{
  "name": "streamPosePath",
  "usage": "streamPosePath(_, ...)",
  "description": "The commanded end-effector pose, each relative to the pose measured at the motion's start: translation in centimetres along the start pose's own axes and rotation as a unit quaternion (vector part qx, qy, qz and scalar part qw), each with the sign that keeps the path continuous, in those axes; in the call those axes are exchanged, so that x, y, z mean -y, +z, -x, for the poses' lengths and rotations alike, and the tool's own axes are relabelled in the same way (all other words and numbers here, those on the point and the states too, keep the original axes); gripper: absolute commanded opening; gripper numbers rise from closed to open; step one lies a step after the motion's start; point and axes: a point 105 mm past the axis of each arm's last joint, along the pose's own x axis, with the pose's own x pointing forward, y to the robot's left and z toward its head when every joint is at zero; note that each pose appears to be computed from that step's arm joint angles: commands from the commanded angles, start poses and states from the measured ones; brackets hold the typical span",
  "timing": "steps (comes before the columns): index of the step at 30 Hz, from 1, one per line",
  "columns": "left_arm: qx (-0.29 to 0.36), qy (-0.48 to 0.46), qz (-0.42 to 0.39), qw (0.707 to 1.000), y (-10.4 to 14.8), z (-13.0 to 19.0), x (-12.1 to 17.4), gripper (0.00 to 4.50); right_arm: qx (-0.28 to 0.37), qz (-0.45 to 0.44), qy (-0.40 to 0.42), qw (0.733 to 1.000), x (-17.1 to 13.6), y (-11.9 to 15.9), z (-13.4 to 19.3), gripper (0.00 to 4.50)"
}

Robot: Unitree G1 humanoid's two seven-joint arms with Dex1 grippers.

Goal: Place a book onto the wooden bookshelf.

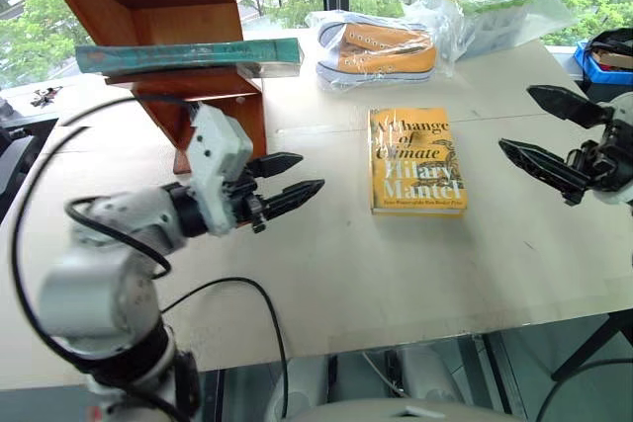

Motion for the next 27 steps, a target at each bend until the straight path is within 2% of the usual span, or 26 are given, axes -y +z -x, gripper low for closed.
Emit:
streamPosePath(1, 0.029, 0.005, -0.041, 0.999, -0.3, -1.0, -0.2, 2.83, 0.017, 0.018, 0.013, 1.000, -0.8, 1.8, -0.1, 4.50)
streamPosePath(6, 0.011, 0.010, -0.047, 0.999, -3.5, -0.4, -1.3, 2.83, 0.005, 0.011, -0.004, 1.000, -0.9, 1.7, -0.1, 4.50)
streamPosePath(13, -0.055, 0.005, -0.032, 0.998, -8.0, 2.9, -2.1, 2.83, -0.136, -0.003, -0.093, 0.986, -0.6, -2.2, 5.4, 4.50)
streamPosePath(20, -0.091, 0.002, 0.020, 0.996, -10.2, 5.1, -1.3, 2.83, -0.276, -0.025, -0.154, 0.948, -0.9, -5.0, 12.5, 4.50)
streamPosePath(24, -0.104, -0.004, 0.035, 0.994, -11.0, 5.5, -1.1, 2.83, -0.325, -0.032, -0.168, 0.930, -1.2, -6.7, 14.6, 4.50)
streamPosePath(27, -0.102, -0.010, 0.047, 0.994, -11.0, 5.5, -1.0, 2.83, -0.330, -0.037, -0.169, 0.928, -1.5, -7.5, 14.9, 4.50)
